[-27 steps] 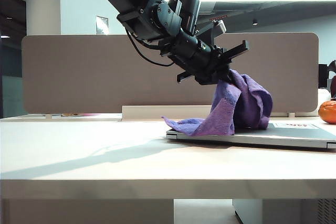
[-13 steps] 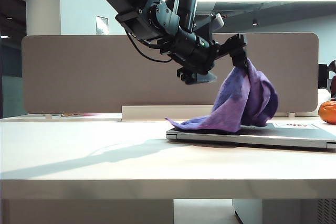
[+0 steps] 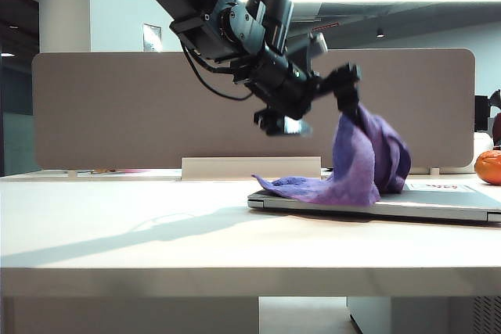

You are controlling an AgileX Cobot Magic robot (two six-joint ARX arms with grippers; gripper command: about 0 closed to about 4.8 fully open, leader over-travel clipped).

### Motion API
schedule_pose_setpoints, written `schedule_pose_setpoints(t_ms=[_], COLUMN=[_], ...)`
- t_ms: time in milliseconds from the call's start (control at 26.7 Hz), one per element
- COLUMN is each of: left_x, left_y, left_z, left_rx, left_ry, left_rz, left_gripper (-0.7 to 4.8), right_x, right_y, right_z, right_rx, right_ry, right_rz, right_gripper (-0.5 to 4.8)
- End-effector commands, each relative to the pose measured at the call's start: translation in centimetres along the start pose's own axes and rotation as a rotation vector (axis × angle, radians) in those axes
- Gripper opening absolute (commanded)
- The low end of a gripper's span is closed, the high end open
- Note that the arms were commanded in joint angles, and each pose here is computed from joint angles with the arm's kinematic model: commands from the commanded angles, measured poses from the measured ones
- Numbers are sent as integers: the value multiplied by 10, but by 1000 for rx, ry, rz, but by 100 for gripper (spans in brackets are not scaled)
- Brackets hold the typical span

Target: Pick up the purple rag and put it over the laptop.

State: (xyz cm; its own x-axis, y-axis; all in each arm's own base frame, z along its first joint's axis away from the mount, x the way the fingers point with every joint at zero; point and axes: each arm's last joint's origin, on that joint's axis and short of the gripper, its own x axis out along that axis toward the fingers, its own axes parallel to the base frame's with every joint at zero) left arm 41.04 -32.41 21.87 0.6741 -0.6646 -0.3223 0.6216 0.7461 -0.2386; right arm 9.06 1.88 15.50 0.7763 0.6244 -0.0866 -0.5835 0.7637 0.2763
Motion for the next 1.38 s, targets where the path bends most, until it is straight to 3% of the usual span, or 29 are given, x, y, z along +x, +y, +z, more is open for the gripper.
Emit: schedule_pose_setpoints(t_ms=[37, 150, 486, 598, 748, 860, 1010, 1085, 1234, 1384], left_x=[-2, -3, -9, -23, -41, -54, -71, -82, -104, -119], left_y=[0, 0, -10, -14, -16, -19, -18, -12, -1, 6], left_z=[-8, -12, -14, 0, 23, 38, 55, 64, 74, 80], left_rx=[-9, -19, -62, -62, -53, -44, -28, 1, 66, 120], left_ry=[104, 159, 270, 284, 240, 205, 180, 170, 204, 235], left_rz=[20, -13, -300, -305, -305, -310, -303, -278, -124, -58], left_gripper=[458, 458, 457, 365, 161, 68, 44, -6, -6, -6], right_x=[0, 0, 0, 0, -1, -2, -3, -3, -3, -4], right_y=[0, -1, -2, -5, -9, -11, -13, -14, -14, -16], right_z=[-1, -1, -1, 0, 1, 1, 2, 2, 2, 2], right_rx=[-3, -2, -5, -5, -5, -6, -7, -17, -60, -66], right_ry=[-4, -7, -11, -34, -65, -84, -99, -102, -95, -96], right_rz=[1, -13, -41, -147, -293, -379, -453, -480, -502, -542], right_gripper=[-8, -8, -8, -8, -8, -8, -8, -8, -8, -8])
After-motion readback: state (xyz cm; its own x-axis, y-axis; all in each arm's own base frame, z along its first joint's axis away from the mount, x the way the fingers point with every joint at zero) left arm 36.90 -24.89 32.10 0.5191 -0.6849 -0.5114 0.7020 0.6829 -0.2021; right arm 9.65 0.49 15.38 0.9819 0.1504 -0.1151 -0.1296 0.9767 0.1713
